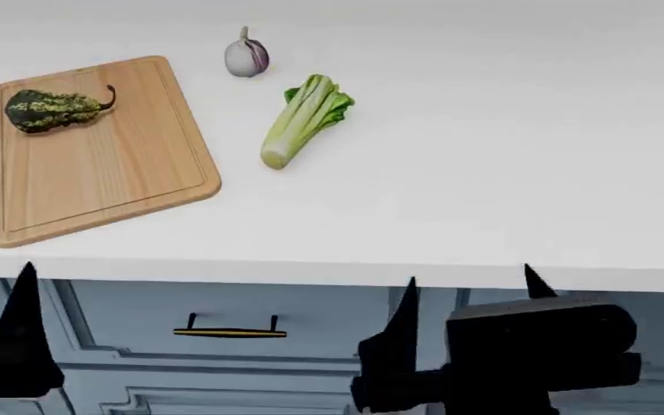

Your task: Clear the non-vegetable object off the cutting board and place the vegetables onto it.

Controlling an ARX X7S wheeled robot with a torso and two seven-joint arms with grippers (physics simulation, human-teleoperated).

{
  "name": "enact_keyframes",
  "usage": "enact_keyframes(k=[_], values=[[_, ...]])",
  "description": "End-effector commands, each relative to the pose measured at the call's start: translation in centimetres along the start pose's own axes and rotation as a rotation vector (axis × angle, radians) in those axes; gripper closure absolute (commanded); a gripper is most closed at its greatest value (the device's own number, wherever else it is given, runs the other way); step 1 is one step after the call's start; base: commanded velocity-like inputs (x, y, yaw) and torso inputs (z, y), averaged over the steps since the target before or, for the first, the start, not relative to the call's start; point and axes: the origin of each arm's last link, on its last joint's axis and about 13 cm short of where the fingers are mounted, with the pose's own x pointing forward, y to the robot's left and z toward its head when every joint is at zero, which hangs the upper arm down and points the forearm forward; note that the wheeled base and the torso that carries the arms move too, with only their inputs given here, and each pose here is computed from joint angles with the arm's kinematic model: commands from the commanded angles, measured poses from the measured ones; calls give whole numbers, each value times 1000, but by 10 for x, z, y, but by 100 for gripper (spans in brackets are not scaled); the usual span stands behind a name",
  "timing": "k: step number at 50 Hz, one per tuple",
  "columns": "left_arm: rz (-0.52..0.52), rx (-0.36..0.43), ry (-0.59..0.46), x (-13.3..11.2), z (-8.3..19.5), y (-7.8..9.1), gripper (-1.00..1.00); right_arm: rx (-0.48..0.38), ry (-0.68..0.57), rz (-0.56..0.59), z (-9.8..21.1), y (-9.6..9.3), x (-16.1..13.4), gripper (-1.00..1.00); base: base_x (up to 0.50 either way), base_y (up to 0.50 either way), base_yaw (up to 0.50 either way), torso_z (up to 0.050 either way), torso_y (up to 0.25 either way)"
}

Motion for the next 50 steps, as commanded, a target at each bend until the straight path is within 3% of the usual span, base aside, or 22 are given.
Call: enact_keyframes(k=[1, 17, 29, 39, 41, 50], values=[[-52, 95, -51, 19, 90, 7, -100, -100, -33, 36, 85, -27, 18, -100, 0, 0, 0, 0, 0], [-95, 107, -83, 41, 117, 7, -100, -112, -47, 69, 116, -31, 39, -100, 0, 0, 0, 0, 0], [-53, 132, -82, 65, 129, 11, -100, -133, -56, 90, 141, -37, 66, -100, 0, 0, 0, 0, 0], [-69, 125, -94, 80, 145, 12, -100, -86, -37, 107, 151, -40, 86, -100, 0, 0, 0, 0, 0], [-72, 122, -101, 81, 149, 12, -100, -123, -43, 97, 153, -40, 86, -100, 0, 490, 0, 0, 0], [-76, 117, -104, 79, 151, 14, -100, -113, -53, 116, 158, -37, 85, -100, 0, 500, 0, 0, 0]])
